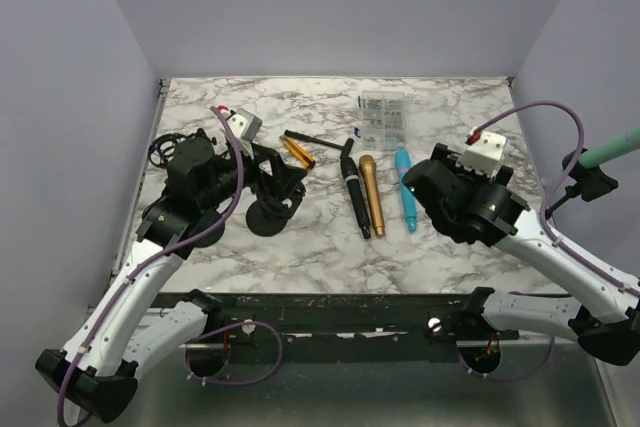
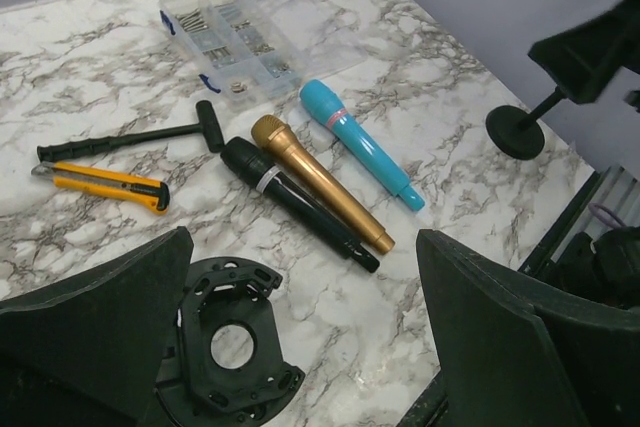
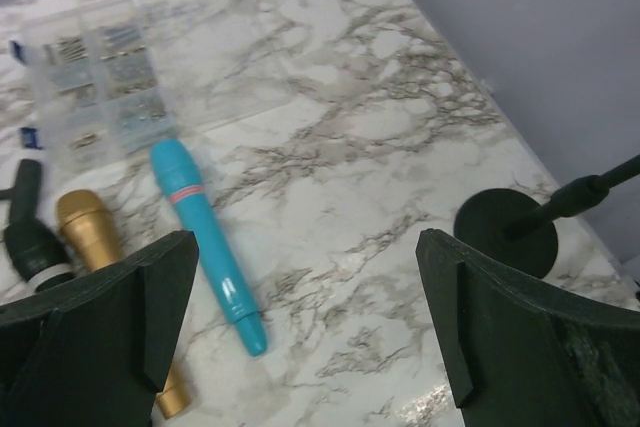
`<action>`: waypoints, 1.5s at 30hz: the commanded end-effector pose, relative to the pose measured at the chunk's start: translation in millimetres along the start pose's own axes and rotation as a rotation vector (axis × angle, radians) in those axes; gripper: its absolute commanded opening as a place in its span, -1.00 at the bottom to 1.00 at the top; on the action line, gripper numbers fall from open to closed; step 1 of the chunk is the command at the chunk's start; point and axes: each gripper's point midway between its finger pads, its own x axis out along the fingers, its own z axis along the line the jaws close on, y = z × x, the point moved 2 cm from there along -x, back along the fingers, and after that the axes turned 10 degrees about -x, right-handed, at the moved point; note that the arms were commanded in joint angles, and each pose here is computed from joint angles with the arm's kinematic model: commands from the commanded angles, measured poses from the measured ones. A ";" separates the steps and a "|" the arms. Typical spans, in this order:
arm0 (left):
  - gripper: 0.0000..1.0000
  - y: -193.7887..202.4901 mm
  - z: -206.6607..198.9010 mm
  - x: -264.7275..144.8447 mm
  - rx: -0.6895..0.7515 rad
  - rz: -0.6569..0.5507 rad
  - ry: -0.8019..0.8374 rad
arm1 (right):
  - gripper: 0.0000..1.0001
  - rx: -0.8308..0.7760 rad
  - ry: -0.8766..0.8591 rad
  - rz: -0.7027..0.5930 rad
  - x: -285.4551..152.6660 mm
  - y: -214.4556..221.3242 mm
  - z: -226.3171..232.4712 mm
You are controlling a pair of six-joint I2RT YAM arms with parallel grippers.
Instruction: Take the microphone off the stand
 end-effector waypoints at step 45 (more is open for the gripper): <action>0.97 -8.7 -12.8 -22.9 0.132 -0.139 -0.037 | 1.00 0.165 0.718 -0.038 81.0 -92.8 -197.9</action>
